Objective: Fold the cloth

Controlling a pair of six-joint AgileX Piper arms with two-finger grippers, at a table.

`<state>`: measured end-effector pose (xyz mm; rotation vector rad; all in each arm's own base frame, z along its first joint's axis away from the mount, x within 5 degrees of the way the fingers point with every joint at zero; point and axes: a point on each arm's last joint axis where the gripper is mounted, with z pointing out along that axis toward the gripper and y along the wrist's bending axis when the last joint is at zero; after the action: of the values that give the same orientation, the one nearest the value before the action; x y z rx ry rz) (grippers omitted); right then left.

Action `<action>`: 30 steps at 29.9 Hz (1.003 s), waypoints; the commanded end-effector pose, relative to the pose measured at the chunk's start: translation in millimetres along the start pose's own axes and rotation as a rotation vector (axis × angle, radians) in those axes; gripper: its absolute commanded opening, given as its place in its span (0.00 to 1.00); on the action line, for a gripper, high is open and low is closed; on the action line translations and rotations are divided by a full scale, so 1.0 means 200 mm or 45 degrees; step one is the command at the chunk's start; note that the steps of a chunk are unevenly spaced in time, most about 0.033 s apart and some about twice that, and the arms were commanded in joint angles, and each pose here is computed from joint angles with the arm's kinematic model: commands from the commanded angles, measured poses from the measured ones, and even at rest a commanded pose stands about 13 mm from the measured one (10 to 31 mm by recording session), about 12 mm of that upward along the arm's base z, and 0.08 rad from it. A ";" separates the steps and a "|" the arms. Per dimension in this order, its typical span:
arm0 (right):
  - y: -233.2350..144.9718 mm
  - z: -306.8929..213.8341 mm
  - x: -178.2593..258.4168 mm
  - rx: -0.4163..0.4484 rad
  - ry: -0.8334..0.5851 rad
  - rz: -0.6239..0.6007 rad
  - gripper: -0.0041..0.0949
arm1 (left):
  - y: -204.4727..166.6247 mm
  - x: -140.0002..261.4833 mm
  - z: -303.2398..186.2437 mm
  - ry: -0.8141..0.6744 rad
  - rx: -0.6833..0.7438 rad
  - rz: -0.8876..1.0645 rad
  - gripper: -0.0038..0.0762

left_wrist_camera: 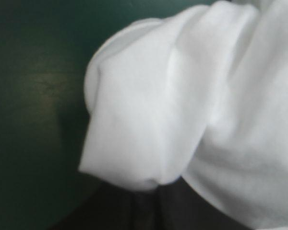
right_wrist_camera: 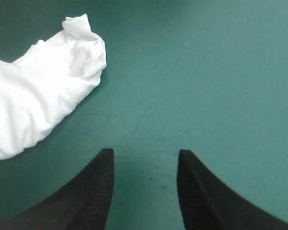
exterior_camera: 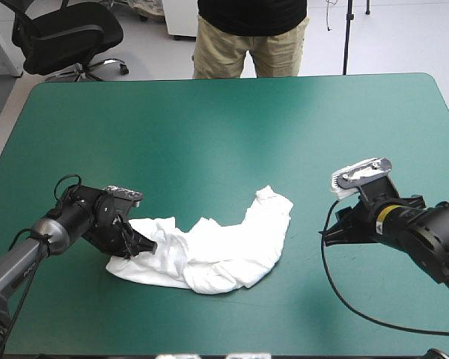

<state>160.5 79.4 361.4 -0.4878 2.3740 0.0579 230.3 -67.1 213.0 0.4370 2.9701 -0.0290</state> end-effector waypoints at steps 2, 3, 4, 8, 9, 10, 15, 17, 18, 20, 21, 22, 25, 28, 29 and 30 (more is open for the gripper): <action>-0.01 0.12 -0.09 0.005 -0.022 0.022 0.53 | 0.03 -0.04 -0.04 -0.094 -0.068 0.038 0.03; -0.02 0.17 -0.11 -0.007 0.000 0.041 0.57 | 0.03 -0.04 -0.04 -0.092 -0.068 0.038 0.03; -0.03 0.23 -0.12 -0.026 0.003 0.061 0.61 | 0.03 -0.04 -0.04 -0.092 -0.068 0.038 0.03; -0.07 0.43 -0.19 -0.134 0.004 0.145 0.64 | 0.03 -0.04 -0.04 -0.089 -0.068 0.038 0.03; -0.07 0.47 -0.20 -0.159 0.024 0.154 0.64 | 0.03 -0.04 -0.04 -0.089 -0.068 0.038 0.03; -0.08 0.52 -0.21 -0.192 0.054 0.163 0.64 | 0.03 -0.04 -0.04 -0.089 -0.068 0.038 0.03; -0.04 0.73 -0.25 -0.361 0.154 0.116 0.64 | 0.03 -0.04 -0.04 -0.104 -0.068 0.038 0.03; -0.02 0.79 -0.26 -0.412 0.186 0.117 0.63 | 0.03 -0.04 -0.04 -0.112 -0.064 0.035 0.03; -0.01 0.82 -0.26 -0.427 0.198 0.119 0.62 | 0.03 -0.04 -0.04 -0.112 -0.064 0.035 0.03; -0.01 0.87 -0.27 -0.452 0.228 0.115 0.61 | 0.02 -0.05 -0.04 -0.118 -0.061 0.033 0.03; 0.00 0.89 -0.28 -0.454 0.238 0.114 0.60 | 0.02 -0.05 -0.04 -0.121 -0.059 0.032 0.03; 0.00 0.92 -0.28 -0.455 0.251 0.115 0.59 | 0.02 -0.05 -0.04 -0.124 -0.059 0.032 0.03; 0.00 0.98 -0.27 -0.463 0.292 0.101 0.54 | 0.02 -0.05 -0.04 -0.129 -0.057 0.030 0.03; 0.01 1.04 -0.25 -0.496 0.340 0.092 0.43 | 0.02 -0.05 -0.04 -0.134 -0.057 0.030 0.03; 0.02 1.06 -0.24 -0.506 0.359 0.088 0.38 | 0.02 -0.05 -0.04 -0.136 -0.057 0.030 0.03; 0.02 1.07 -0.23 -0.517 0.376 0.079 0.35 | 0.02 -0.05 -0.04 -0.139 -0.057 0.030 0.03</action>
<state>324.2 133.9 215.1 -0.6326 2.7299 0.4993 231.1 -66.7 213.1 0.4459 2.9609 -0.0157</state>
